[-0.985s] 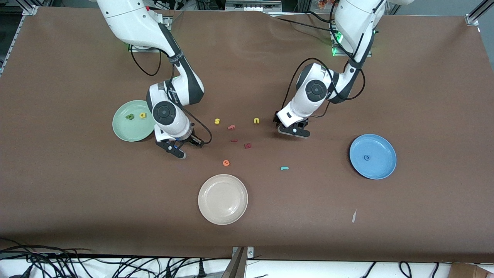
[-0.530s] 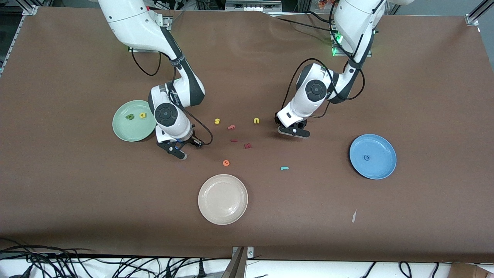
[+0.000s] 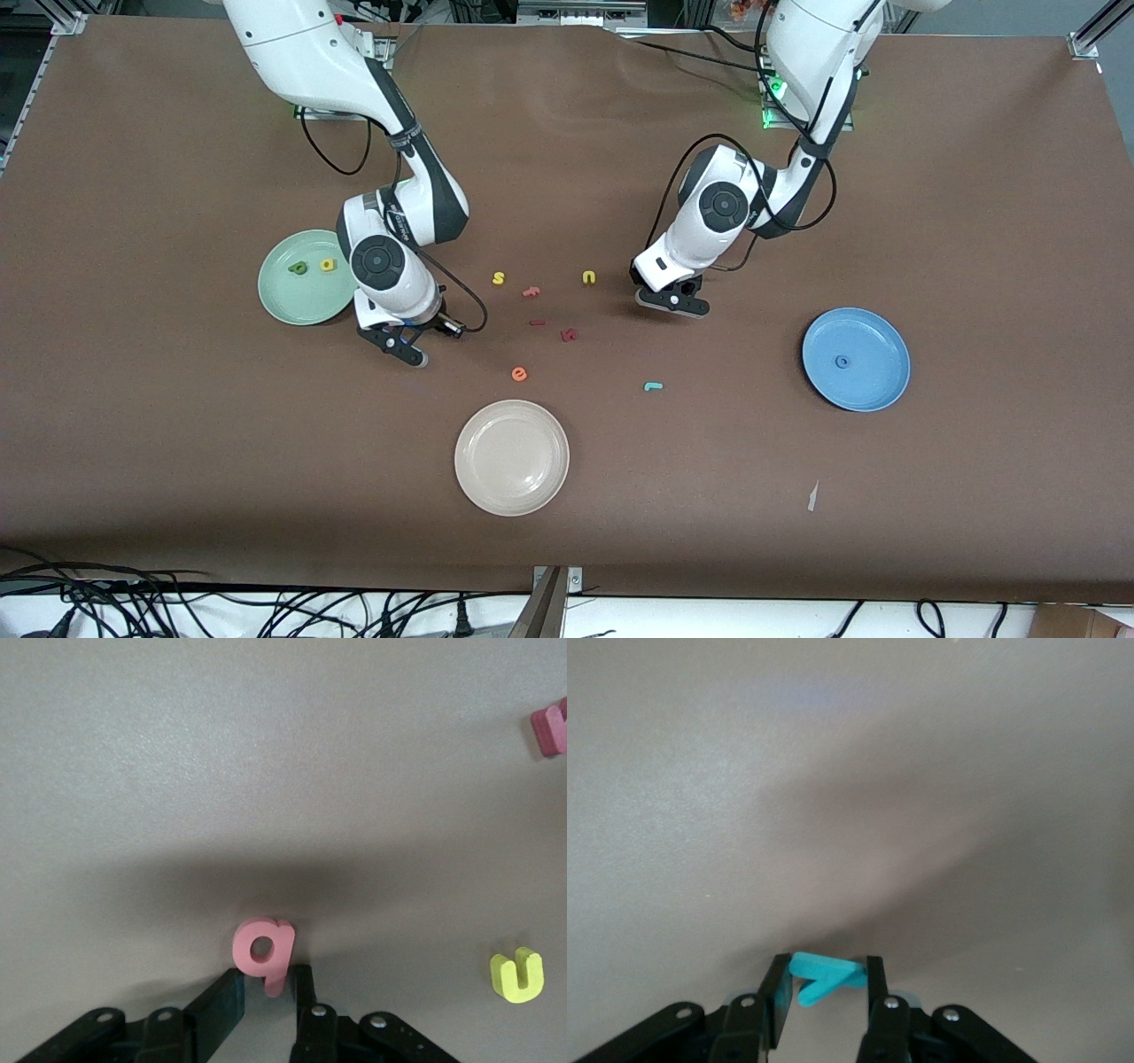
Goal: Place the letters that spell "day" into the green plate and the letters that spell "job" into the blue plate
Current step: 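Carry the cyan letter to the green plate and open the right gripper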
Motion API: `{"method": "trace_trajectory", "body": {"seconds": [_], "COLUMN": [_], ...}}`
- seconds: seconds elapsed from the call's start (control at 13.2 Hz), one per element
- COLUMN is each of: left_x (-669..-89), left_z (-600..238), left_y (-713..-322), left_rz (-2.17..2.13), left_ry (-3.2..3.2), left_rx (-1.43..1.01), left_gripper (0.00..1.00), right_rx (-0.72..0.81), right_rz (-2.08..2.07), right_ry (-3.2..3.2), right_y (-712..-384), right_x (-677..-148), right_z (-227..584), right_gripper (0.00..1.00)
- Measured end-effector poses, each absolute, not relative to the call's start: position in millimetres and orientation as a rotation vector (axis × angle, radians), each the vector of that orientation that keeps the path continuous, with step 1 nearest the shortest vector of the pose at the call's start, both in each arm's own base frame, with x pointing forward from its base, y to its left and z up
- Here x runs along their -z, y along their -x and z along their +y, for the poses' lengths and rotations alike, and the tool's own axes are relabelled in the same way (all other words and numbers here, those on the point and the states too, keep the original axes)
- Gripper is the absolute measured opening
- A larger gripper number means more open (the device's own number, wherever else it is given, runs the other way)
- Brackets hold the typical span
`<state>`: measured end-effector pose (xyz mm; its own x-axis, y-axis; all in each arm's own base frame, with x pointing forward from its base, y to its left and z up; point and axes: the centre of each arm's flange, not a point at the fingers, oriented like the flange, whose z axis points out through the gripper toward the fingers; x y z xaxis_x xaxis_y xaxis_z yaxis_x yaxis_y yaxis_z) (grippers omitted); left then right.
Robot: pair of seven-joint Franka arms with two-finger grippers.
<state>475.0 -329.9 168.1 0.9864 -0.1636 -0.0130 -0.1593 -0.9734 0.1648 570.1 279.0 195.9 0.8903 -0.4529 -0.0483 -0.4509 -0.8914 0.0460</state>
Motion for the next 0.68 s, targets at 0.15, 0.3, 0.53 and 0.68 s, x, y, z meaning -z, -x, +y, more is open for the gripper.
{"method": "trace_trajectory", "body": {"seconds": [0.15, 0.3, 0.53, 0.68], "left_x": [-169, -169, -170, -170], "left_z": [-329, -329, -328, -328], "left_y": [-476, -477, -479, -479], "left_rz": [-0.241, -0.24, -0.241, -0.242], "left_ry": [-2.968, -2.967, -2.967, -2.967], "left_rx": [0.036, 0.031, 0.024, 0.023], "left_gripper": [0.29, 0.38, 0.14, 0.14], "right_rx": [0.145, 0.211, 0.242, 0.237], "right_rz": [-0.585, -0.461, -0.254, -0.192], "right_ry": [-3.024, -3.032, -3.072, -3.086], "right_y": [-581, -587, -580, -560], "right_x": [-230, -269, -294, -278], "right_z": [248, 213, 143, 98], "right_gripper": [0.38, 0.38, 0.38, 0.38]}}
